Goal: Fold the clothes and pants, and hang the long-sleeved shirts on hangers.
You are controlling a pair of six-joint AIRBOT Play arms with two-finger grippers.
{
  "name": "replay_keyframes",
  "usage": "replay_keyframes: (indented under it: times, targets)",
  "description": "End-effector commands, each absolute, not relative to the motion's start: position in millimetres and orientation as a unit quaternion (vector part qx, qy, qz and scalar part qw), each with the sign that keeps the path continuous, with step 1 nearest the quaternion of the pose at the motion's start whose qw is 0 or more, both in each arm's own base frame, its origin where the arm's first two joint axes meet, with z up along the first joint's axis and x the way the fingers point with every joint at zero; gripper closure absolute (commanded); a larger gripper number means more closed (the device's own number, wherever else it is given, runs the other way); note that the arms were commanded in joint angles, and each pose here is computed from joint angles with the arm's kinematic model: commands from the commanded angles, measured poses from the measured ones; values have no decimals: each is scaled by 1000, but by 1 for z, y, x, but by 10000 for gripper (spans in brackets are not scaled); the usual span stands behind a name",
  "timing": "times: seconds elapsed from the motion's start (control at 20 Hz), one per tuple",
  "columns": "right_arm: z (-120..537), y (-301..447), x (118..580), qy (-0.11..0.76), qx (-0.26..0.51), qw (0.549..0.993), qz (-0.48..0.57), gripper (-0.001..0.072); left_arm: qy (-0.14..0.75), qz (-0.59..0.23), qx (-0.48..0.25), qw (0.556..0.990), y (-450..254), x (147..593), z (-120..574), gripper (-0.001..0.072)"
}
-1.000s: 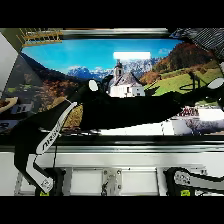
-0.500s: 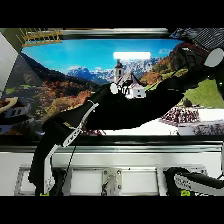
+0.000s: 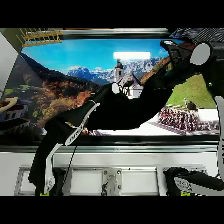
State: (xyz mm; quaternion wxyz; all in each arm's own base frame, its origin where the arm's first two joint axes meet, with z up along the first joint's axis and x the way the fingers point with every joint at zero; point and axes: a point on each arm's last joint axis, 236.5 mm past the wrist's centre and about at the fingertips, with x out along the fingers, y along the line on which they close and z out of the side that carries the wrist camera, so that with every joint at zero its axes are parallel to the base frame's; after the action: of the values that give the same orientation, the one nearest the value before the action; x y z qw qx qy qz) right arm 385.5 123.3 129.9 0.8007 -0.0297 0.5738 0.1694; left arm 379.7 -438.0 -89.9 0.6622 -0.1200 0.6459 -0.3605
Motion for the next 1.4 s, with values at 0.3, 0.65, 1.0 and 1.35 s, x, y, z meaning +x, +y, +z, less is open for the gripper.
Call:
replay_keyframes:
  times: [0.3,0.65,1.0,1.35]
  targets:
    - [110,231,374,568,-31,790,228,695,540,-264,-137,787,-264,496,42,698]
    - [29,414,361,528,7,783,329,672,488,-187,-170,835,-119,507,128,699]
    - [49,469,369,457,91,798,382,36,463,-156,-179,854,-73,493,154,698]
    - [-15,210,369,567,53,796,206,36,532,-164,-173,813,-103,416,69,698]
